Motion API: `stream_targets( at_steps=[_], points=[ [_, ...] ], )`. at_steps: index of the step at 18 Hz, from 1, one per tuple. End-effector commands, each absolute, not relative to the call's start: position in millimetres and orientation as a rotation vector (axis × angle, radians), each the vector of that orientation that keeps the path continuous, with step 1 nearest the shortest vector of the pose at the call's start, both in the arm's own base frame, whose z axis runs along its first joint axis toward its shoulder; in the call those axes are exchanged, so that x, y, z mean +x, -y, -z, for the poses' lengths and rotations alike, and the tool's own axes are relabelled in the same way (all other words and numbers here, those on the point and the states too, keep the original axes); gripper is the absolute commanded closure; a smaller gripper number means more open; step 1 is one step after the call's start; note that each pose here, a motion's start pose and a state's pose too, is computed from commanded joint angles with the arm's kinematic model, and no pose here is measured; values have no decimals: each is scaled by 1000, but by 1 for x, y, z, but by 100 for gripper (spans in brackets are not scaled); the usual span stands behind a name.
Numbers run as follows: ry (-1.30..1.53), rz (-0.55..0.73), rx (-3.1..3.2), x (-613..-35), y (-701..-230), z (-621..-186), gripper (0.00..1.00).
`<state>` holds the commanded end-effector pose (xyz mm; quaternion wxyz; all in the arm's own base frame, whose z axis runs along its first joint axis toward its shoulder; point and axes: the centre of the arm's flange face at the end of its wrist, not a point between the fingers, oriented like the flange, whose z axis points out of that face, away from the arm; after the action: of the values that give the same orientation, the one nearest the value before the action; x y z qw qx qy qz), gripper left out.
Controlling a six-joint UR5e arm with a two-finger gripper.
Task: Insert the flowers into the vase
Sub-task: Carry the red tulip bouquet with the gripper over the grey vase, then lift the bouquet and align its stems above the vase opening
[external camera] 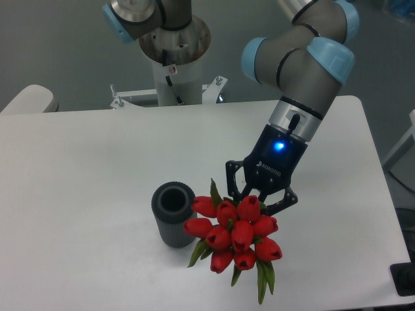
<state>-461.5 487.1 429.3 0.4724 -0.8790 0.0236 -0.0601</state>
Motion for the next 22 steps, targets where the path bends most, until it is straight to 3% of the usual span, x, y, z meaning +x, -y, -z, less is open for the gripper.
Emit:
stream_targets(
  at_steps=[13, 22],
  points=[
    [-118, 143, -2126, -437, -511, -448, 86],
    [-168, 258, -1946, -441, -506, -465, 86]
  ],
)
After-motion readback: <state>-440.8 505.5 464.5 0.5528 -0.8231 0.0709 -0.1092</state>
